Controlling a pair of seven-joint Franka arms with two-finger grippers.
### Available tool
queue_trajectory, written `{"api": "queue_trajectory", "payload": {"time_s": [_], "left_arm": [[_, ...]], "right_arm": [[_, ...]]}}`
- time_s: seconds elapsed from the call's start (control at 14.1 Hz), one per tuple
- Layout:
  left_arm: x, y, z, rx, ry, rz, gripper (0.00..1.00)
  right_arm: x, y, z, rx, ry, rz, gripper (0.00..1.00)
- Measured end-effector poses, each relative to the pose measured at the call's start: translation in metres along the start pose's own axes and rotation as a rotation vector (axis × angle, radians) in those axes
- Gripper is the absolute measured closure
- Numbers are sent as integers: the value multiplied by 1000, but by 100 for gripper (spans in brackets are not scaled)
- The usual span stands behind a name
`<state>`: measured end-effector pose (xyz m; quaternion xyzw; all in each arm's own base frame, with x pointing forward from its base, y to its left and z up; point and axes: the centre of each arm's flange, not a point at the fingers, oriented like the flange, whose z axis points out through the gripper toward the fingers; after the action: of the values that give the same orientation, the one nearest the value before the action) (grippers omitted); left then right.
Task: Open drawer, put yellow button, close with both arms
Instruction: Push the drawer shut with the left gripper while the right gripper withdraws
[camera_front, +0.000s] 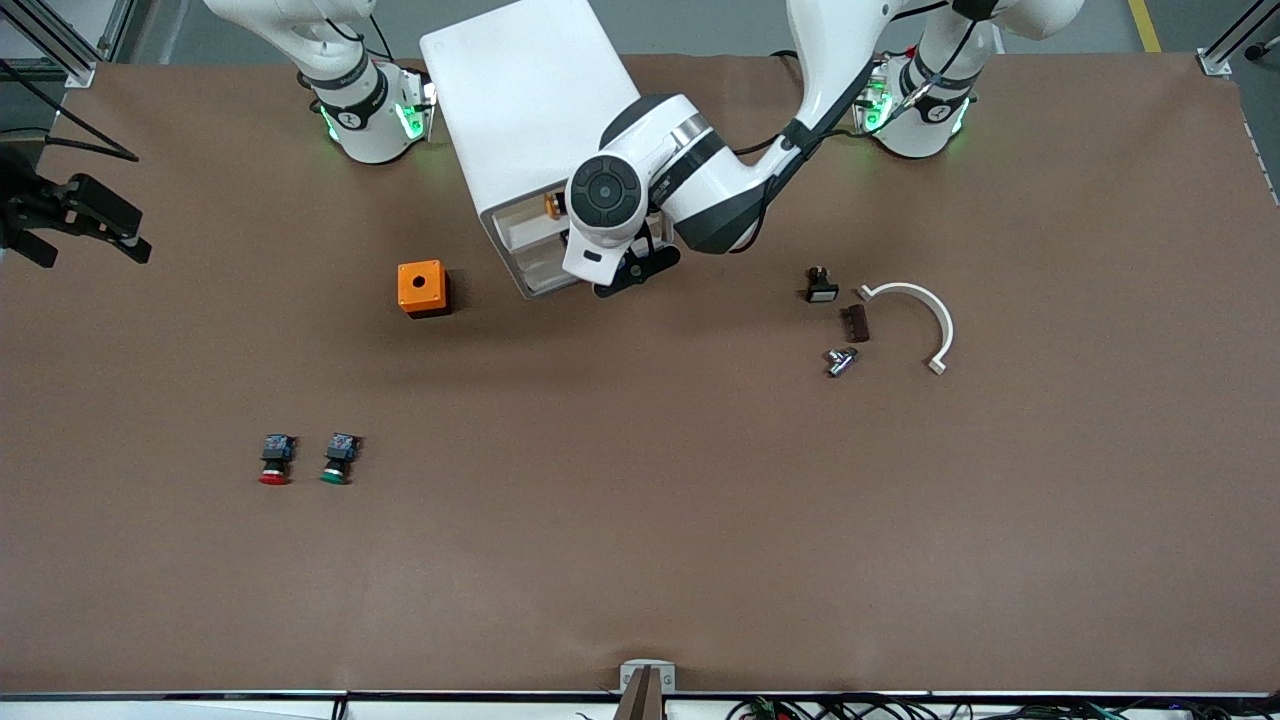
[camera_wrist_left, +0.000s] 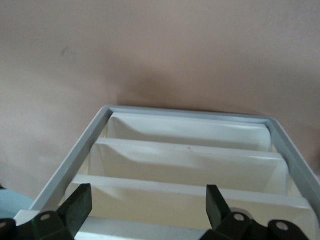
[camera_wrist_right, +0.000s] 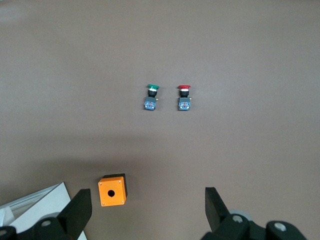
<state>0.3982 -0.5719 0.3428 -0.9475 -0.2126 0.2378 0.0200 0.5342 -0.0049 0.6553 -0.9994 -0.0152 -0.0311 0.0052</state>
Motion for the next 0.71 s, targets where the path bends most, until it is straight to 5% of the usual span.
{"api": "queue_trajectory", "payload": {"time_s": [0.35,0.71], "left_arm": [[-5,2,13,-6,-118,-31,0],[-7,2,17,-7,-148,-38,0]], "right_arm": [[-4,1,15,-2,-1,1,0],[-2,2,16,-7,18,2,0]]}}
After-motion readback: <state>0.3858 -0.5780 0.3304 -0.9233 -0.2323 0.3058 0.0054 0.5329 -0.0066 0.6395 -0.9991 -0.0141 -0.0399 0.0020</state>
